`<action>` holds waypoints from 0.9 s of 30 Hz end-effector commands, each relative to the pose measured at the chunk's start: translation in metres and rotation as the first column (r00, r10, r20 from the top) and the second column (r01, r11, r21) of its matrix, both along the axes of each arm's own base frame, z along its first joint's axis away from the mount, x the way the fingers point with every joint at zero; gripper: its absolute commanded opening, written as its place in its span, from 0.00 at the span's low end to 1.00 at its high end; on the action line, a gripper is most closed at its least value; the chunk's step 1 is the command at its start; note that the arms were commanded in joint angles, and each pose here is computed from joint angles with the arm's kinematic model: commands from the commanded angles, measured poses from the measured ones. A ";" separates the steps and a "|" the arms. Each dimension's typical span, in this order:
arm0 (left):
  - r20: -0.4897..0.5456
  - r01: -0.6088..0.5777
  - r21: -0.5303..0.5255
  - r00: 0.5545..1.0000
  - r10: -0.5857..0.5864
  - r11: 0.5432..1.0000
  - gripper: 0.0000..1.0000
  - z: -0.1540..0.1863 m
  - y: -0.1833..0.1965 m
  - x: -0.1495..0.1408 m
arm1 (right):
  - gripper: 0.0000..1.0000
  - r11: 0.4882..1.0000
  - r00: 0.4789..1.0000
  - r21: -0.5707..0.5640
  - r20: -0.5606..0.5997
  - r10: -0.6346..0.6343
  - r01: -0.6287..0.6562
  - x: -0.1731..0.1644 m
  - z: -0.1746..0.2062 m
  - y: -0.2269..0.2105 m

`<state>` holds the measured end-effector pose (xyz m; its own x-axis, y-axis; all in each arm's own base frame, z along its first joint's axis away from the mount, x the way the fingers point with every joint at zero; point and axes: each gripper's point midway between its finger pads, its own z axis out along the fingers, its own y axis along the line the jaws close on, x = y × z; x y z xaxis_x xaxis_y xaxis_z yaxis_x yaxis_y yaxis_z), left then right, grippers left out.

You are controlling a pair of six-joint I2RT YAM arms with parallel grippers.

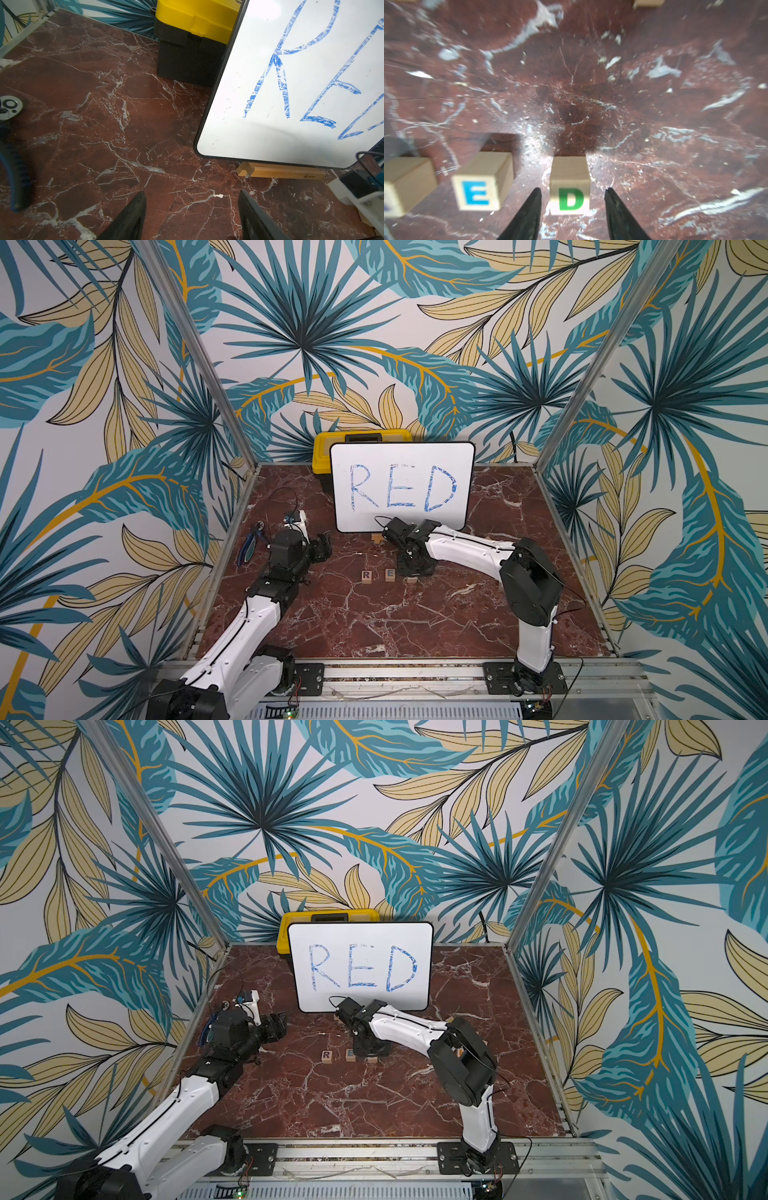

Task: Assemble the uppercase word "red" with letter blocks
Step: Adjust the letter block at the center of the board, then reset both arms

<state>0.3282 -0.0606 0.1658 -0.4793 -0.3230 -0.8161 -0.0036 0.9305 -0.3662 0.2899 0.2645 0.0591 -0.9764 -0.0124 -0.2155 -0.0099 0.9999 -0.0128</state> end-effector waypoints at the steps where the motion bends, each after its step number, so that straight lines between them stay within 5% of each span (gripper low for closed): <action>1: -0.005 -0.008 0.004 1.000 0.008 1.000 0.71 -0.008 0.004 -0.005 | 0.51 1.000 0.998 -0.014 0.054 0.027 -0.026 0.005 0.029 -0.006; 10: 0.000 -0.031 0.012 1.000 0.031 0.999 0.72 -0.008 0.008 -0.005 | 0.51 0.998 0.996 0.002 0.073 0.055 -0.055 0.010 0.047 0.000; 14: 0.035 -0.122 0.041 0.992 0.121 0.992 0.81 -0.001 0.027 -0.006 | 0.51 0.998 0.981 -0.050 0.188 0.043 -0.034 0.020 0.074 -0.018; 19: 0.091 -0.263 0.056 0.962 0.257 0.963 0.98 0.016 0.061 -0.006 | 0.67 0.996 0.931 -0.072 0.365 -0.021 0.051 0.049 0.131 -0.074; 24: 0.139 -0.358 0.074 0.928 0.346 0.931 1.00 0.031 0.086 -0.008 | 0.99 0.990 0.872 -0.074 0.484 -0.066 0.116 0.053 0.169 -0.127; 27: 0.158 -0.399 0.099 0.911 0.381 0.912 1.00 0.033 0.094 -0.006 | 0.99 0.986 0.844 -0.077 0.530 -0.086 0.148 0.046 0.181 -0.153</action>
<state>0.3226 0.0179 0.1962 -0.2634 -0.3745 -0.8890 -0.2741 0.9126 -0.3032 0.3404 0.1349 0.2455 -0.7241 0.0957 -0.6831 0.1346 0.9909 -0.0038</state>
